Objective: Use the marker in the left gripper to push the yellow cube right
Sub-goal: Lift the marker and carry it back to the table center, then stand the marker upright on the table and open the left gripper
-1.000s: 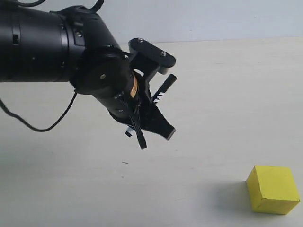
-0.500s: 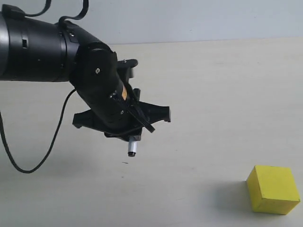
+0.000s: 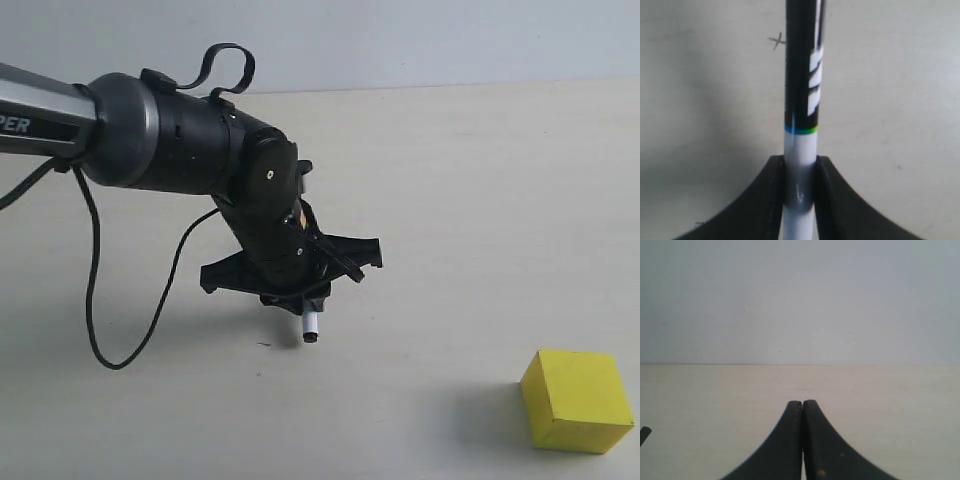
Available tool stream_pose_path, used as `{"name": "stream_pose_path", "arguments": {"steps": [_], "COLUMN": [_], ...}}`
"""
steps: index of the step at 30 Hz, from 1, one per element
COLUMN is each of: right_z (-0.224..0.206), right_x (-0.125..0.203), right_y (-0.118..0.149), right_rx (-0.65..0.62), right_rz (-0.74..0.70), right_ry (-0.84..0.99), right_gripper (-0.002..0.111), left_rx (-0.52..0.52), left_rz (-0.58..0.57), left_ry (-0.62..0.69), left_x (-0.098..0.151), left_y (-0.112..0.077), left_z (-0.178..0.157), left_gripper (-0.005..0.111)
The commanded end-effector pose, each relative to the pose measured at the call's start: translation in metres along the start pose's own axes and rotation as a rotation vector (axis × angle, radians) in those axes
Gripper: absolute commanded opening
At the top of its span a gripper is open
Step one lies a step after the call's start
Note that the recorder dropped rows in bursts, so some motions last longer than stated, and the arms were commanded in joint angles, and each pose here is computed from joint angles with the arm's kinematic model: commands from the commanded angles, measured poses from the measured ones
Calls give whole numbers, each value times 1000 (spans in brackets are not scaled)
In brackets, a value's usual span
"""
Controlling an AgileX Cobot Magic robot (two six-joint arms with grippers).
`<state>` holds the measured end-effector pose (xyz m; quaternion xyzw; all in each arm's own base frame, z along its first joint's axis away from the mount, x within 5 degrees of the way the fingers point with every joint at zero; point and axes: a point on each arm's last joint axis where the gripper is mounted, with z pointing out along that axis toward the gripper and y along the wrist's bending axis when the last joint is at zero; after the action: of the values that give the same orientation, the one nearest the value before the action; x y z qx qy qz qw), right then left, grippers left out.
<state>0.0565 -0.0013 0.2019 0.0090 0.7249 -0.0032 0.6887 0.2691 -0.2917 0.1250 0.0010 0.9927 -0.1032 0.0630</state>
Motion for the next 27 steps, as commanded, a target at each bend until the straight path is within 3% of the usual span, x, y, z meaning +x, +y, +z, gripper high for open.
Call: {"name": "stream_pose_path", "arguments": {"steps": [1, 27], "right_z": [0, 0], "right_x": [1, 1], "right_y": [0, 0], "right_rx": [-1, -1], "right_rz": [-2, -2], "right_ry": [-5, -5], "right_gripper": [0, 0], "left_rx": [-10, -79], "left_rz": [6, -61], "left_ry": [20, 99], "left_x": [-5, 0], "left_y": [-5, 2], "left_z": [0, 18], "left_gripper": [0, 0]}}
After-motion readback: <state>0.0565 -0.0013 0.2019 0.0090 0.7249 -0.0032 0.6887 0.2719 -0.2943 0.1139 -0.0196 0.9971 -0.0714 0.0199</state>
